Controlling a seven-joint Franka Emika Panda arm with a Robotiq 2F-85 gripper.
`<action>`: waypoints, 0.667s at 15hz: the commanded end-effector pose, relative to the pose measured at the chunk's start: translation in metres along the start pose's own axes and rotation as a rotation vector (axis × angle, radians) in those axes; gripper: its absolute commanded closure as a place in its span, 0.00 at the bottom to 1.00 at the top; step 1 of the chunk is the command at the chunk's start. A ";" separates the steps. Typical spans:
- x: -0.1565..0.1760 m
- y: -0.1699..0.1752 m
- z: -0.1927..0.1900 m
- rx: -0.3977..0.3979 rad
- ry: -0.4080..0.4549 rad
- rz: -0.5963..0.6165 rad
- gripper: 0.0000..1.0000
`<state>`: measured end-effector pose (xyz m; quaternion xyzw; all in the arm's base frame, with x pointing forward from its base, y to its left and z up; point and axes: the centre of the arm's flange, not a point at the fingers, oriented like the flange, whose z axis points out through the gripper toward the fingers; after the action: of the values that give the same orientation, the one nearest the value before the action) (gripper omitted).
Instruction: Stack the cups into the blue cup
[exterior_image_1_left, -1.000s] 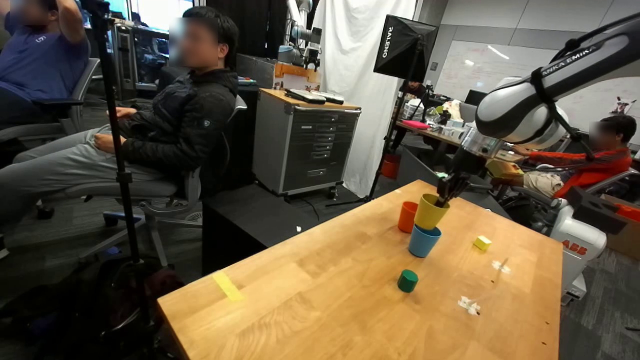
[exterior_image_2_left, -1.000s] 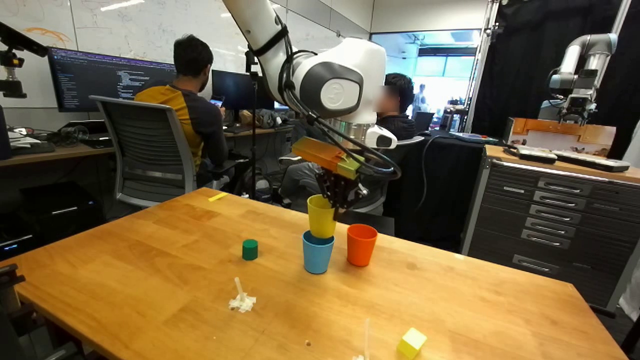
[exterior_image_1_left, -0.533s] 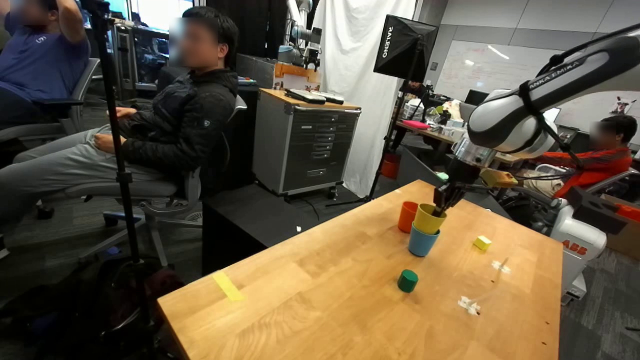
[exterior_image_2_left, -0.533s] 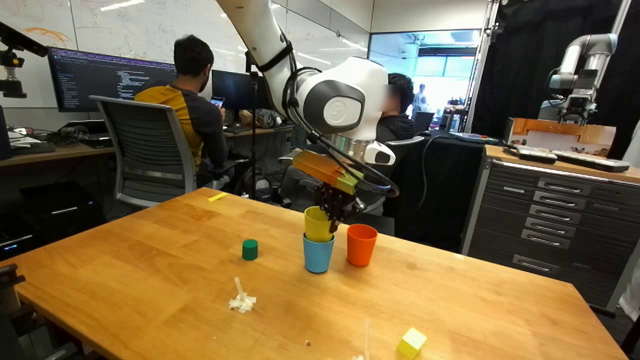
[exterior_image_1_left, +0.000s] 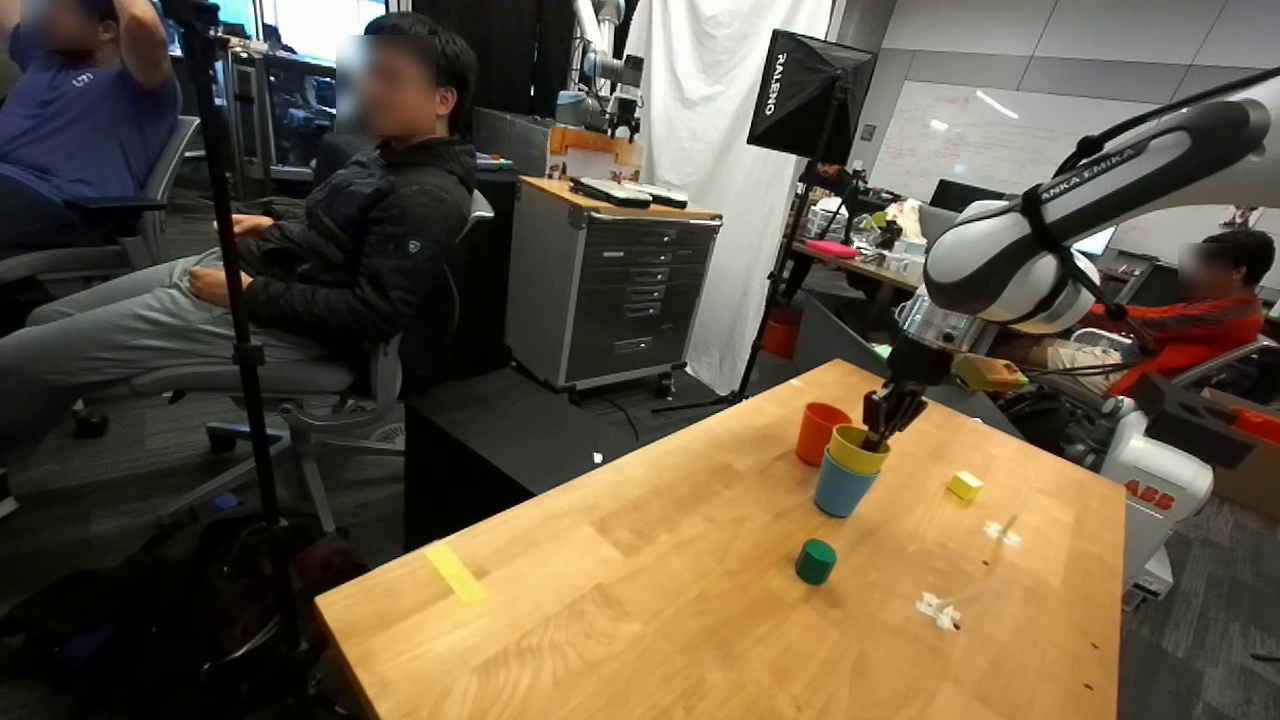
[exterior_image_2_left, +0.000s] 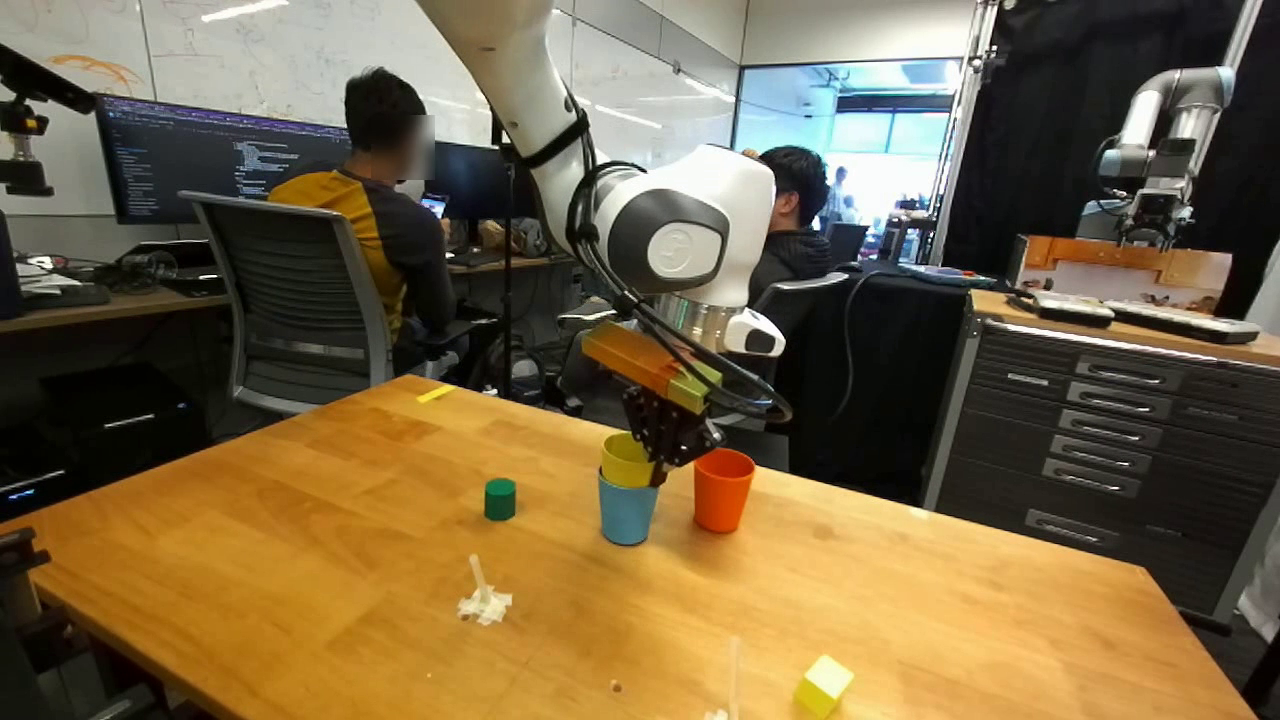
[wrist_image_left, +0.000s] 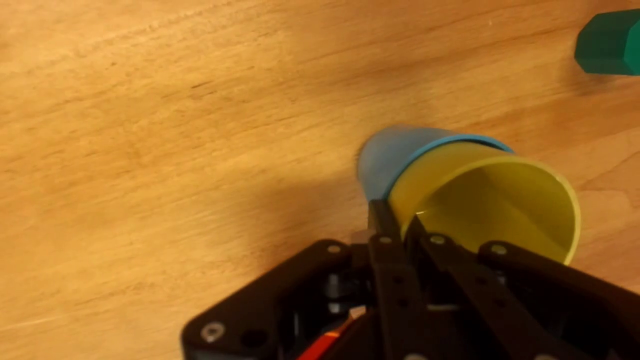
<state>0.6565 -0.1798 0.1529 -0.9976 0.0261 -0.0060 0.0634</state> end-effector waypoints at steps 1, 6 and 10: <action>0.011 -0.002 -0.001 0.001 -0.006 0.000 0.99; 0.012 -0.007 -0.003 -0.010 0.002 -0.011 0.65; 0.012 -0.013 -0.006 -0.010 0.010 -0.023 0.34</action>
<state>0.6597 -0.1727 0.1542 -0.9979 0.0189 -0.0068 0.0618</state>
